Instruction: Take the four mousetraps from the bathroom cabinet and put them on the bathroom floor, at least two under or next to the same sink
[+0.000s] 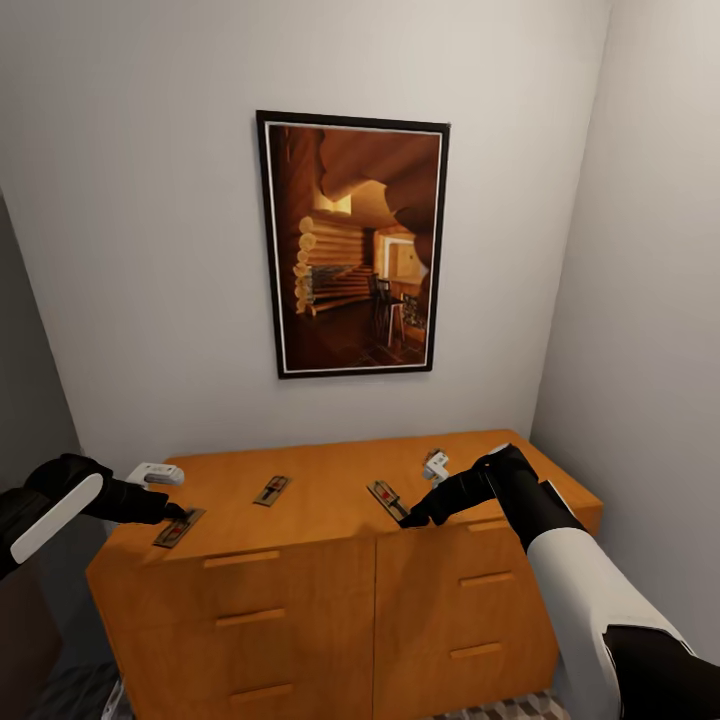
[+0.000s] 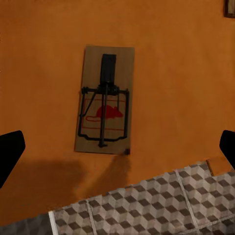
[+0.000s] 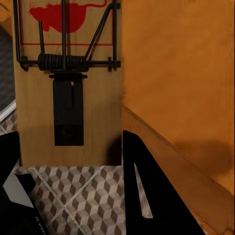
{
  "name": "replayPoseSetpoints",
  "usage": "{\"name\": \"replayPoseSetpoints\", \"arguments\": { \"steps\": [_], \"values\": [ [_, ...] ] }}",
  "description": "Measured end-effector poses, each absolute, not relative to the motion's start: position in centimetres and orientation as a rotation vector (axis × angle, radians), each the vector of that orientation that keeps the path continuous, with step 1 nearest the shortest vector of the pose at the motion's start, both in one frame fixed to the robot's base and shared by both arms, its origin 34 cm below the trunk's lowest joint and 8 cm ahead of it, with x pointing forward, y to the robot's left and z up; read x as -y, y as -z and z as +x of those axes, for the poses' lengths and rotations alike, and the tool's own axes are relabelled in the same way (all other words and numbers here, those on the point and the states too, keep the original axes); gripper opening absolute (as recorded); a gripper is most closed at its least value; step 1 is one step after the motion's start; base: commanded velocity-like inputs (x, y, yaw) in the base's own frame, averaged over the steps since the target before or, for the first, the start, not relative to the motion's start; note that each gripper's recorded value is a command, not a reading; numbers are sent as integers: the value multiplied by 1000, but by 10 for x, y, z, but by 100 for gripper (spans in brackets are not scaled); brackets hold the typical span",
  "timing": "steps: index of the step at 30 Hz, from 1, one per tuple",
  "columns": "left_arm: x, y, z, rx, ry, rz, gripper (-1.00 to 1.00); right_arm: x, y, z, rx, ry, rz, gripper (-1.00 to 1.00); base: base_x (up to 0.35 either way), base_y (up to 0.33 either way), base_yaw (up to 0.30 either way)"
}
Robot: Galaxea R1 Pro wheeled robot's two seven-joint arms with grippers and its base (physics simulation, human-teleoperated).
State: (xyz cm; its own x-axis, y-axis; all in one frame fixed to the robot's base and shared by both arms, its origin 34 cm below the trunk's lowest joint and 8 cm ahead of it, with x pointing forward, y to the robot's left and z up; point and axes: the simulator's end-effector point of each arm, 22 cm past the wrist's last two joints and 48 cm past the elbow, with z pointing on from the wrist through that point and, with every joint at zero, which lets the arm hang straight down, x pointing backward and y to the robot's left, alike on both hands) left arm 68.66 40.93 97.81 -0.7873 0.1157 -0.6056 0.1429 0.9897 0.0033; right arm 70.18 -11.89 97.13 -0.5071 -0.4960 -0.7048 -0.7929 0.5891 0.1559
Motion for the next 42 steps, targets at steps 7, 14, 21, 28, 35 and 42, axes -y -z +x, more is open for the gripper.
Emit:
{"name": "replayPoseSetpoints", "arguments": {
  "steps": [7,14,21,28,35,42],
  "values": [
    [-410,-978,687,-2486,56,180,100,119,-971,702,-2203,-627,-1018,-100,103,0,0],
    [-410,-978,687,-2486,54,179,100,119,-971,702,-2203,-627,-1018,-100,18,0,0],
    [-411,-978,686,-2486,53,178,100,117,-971,702,-2202,-630,-1019,-100,3,0,0],
    [-411,-978,686,-2487,54,177,100,109,-972,700,-2194,-644,-1028,-100,0,0,0],
    [-411,-978,686,-2487,55,177,100,104,-984,703,-2174,-640,-1020,-100,0,0,0],
    [-411,-977,686,-2488,56,176,100,107,-1010,709,-2165,-620,-955,-100,0,0,0]
  ]
}}
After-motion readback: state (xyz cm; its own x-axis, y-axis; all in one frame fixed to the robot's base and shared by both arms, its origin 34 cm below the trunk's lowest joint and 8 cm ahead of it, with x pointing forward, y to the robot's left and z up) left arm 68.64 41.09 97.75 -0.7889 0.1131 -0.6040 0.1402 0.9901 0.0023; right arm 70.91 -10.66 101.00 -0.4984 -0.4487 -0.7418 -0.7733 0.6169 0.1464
